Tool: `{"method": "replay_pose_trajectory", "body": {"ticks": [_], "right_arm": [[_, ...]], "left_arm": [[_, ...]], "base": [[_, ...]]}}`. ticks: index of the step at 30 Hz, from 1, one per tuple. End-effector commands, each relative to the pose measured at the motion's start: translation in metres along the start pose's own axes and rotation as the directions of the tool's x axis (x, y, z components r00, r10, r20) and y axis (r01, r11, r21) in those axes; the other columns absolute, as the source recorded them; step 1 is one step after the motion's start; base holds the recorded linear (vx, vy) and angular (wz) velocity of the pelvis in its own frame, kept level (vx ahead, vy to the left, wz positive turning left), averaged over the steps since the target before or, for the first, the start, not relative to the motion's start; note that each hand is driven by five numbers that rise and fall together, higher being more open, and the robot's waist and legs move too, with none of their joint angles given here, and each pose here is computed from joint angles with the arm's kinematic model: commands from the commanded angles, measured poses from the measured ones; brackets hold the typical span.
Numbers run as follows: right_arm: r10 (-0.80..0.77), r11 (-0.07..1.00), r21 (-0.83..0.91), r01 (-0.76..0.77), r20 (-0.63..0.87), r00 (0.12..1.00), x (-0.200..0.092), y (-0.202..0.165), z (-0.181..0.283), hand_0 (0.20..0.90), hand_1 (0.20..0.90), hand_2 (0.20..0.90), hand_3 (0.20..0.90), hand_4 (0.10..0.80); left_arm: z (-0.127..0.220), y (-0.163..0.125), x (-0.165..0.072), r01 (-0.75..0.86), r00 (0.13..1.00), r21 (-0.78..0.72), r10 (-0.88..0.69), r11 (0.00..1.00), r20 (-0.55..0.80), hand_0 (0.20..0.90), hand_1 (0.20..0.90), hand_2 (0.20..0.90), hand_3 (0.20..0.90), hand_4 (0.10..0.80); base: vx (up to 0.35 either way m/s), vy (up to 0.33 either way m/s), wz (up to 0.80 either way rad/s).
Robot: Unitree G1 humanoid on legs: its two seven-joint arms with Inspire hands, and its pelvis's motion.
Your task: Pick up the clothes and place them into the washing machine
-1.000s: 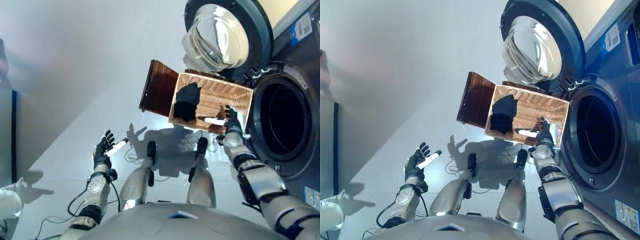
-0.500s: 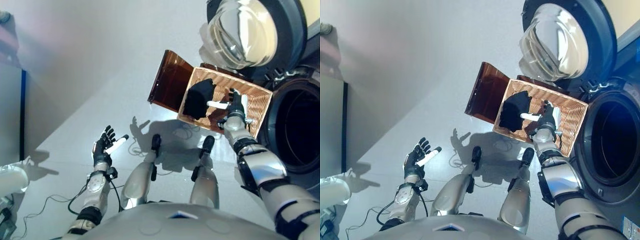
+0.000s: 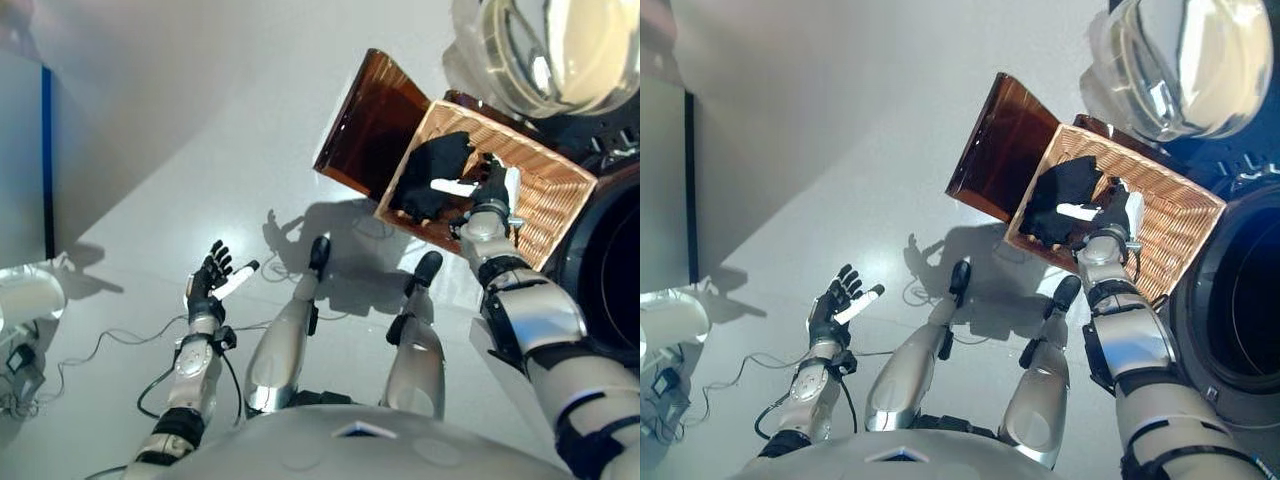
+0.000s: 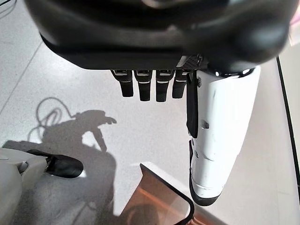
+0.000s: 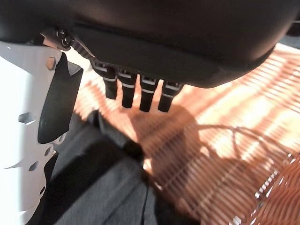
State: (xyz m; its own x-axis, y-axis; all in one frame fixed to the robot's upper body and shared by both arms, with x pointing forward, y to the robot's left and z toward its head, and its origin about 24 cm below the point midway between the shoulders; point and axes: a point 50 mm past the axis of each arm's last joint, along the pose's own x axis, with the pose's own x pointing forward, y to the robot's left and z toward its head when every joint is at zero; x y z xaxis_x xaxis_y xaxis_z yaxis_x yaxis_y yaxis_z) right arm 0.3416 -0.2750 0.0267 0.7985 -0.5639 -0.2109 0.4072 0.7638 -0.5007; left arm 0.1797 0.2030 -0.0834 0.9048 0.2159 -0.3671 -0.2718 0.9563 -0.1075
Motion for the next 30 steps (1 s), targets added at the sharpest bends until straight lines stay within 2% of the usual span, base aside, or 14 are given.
{"method": "replay_pose_trajectory", "body": {"ticks": [1, 10, 12, 13, 18, 30], "right_arm": [[-0.064, 0.997, 0.04, 0.06, 0.094, 0.993, 0.006, -0.007, 0.035, 0.9, 0.9, 0.9, 0.9, 0.8], [-0.042, 0.997, 0.066, 0.033, 0.128, 0.991, 0.003, 0.006, 0.048, 0.9, 0.9, 0.9, 0.9, 0.8], [-0.04, 0.998, 0.061, 0.032, 0.131, 0.991, 0.003, 0.006, 0.049, 0.255, 0.255, 0.255, 0.255, 0.339], [-0.037, 0.999, 0.041, 0.032, 0.128, 0.991, 0.002, 0.007, 0.048, 0.2, 0.2, 0.2, 0.2, 0.3], [-0.024, 0.999, -0.027, 0.027, 0.12, 0.993, 0.002, 0.009, 0.042, 0.2, 0.2, 0.2, 0.2, 0.3], [-0.022, 0.999, -0.026, 0.025, 0.124, 0.992, -0.001, 0.013, 0.038, 0.2, 0.2, 0.2, 0.2, 0.3]], "left_arm": [[0.031, 0.019, 0.008, -0.035, 0.99, 0.074, 0.024, 0.997, 0.141, 0.9, 0.9, 0.9, 0.9, 0.8], [0.037, 0.026, 0.009, -0.061, 0.986, 0.092, 0.045, 0.994, 0.163, 0.9, 0.9, 0.9, 0.9, 0.8], [0.038, 0.025, 0.01, -0.059, 0.985, 0.09, 0.043, 0.994, 0.166, 0.9, 0.9, 0.9, 0.9, 0.8], [0.039, 0.023, 0.01, -0.049, 0.985, 0.093, 0.032, 0.994, 0.172, 0.9, 0.9, 0.9, 0.9, 0.8], [0.039, 0.026, 0.008, -0.059, 0.985, 0.106, 0.04, 0.993, 0.169, 0.9, 0.9, 0.9, 0.9, 0.8], [0.036, 0.033, 0.007, -0.088, 0.985, 0.108, 0.07, 0.99, 0.158, 0.9, 0.9, 0.9, 0.9, 0.8]], "base": [[0.028, -0.011, 0.11], [-0.011, 0.015, 0.05], [-0.015, 0.013, 0.04], [-0.009, 0.02, 0.05], [0.003, 0.023, 0.11], [0.001, 0.001, 0.0]]}}
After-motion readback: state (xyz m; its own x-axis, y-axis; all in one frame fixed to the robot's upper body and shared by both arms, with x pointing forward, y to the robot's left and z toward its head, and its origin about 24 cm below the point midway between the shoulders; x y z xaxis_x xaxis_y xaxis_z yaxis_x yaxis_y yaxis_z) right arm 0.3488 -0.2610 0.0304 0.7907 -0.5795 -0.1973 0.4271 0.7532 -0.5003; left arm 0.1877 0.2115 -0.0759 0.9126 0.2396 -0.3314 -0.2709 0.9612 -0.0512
